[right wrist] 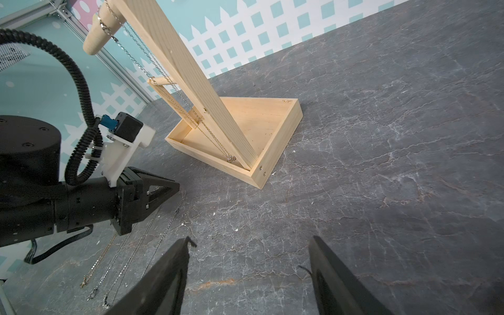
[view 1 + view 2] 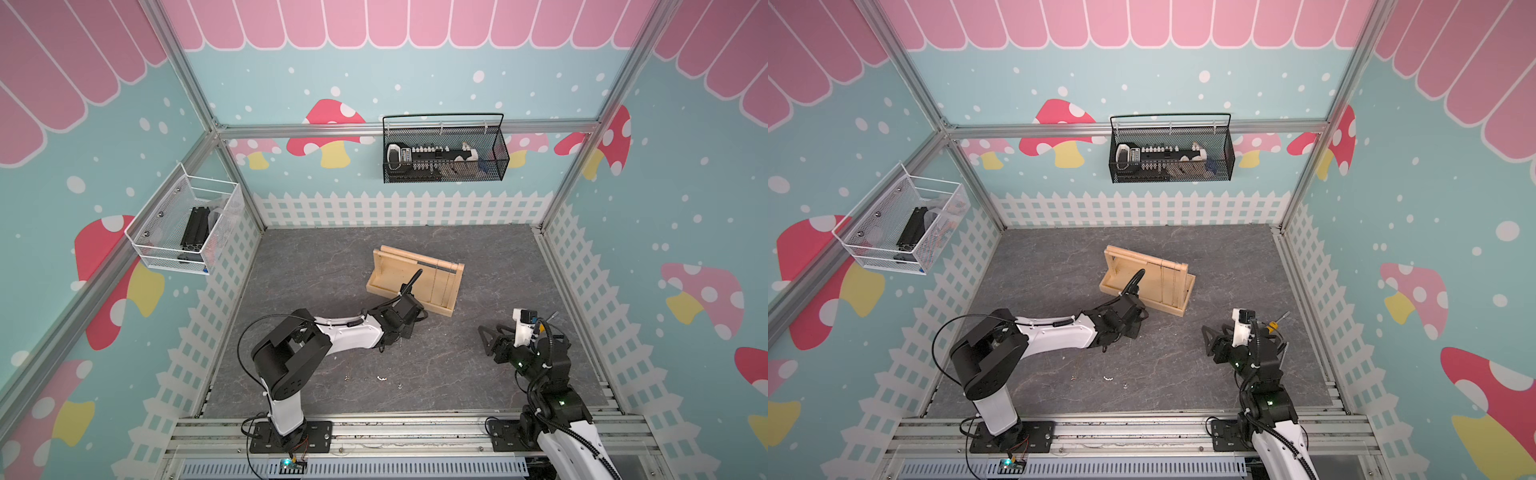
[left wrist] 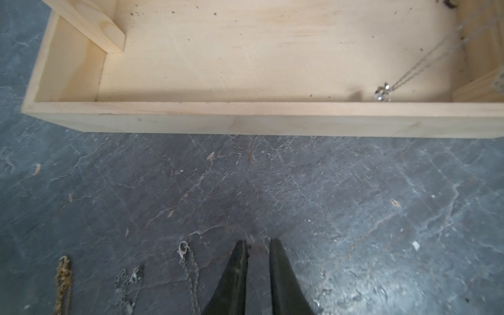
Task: Take the necklace off the jewelry display stand
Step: Place the necklace at the center of the board.
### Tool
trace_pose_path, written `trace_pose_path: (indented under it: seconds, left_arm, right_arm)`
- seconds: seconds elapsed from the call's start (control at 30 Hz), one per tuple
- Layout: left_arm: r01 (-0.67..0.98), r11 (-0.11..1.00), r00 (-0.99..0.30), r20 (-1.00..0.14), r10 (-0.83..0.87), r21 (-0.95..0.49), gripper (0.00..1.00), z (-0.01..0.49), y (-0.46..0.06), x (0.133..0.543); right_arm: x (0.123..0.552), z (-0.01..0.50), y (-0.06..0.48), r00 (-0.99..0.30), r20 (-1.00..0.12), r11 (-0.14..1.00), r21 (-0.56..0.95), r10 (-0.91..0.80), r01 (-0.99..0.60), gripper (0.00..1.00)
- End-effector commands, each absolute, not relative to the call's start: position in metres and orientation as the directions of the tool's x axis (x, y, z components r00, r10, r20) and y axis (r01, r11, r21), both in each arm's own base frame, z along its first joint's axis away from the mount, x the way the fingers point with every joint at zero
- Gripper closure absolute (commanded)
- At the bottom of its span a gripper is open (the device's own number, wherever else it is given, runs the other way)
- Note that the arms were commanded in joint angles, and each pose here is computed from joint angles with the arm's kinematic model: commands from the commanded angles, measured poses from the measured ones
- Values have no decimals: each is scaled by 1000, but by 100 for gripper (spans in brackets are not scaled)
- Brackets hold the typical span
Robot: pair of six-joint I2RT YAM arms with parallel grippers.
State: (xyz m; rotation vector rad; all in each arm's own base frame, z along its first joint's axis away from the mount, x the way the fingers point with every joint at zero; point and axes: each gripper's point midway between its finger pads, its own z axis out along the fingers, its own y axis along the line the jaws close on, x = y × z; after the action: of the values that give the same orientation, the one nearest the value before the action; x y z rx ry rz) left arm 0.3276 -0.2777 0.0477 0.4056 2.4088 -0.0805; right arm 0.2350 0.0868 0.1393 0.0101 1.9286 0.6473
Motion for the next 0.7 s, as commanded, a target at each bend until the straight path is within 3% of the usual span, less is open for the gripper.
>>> trace_pose_path:
  seconds: [0.0, 0.13, 0.2, 0.4, 0.67]
  left_arm:
    - [301, 953, -668, -722, 182, -39, 84, 94, -280, 328]
    - [492, 836, -550, -831, 84, -241, 83, 145, -310, 308]
    - [542, 796, -478, -878, 29, -270, 80, 175, -316, 306]
    - [640, 732, -382, -923, 40, -233, 80, 220, -348, 319]
    - [603, 782, -330, -942, 66, -157, 80, 233, -361, 350]
  right_arm:
    - [234, 135, 90, -462, -838, 846, 450, 290, -285, 29]
    - [234, 135, 90, -463, -837, 845, 452, 291, -286, 29]
    - [234, 136, 90, -461, -838, 845, 450, 290, -287, 29]
    - [235, 135, 90, -466, -836, 846, 451, 290, -284, 29]
    - [234, 136, 89, -460, -839, 848, 448, 290, -282, 29]
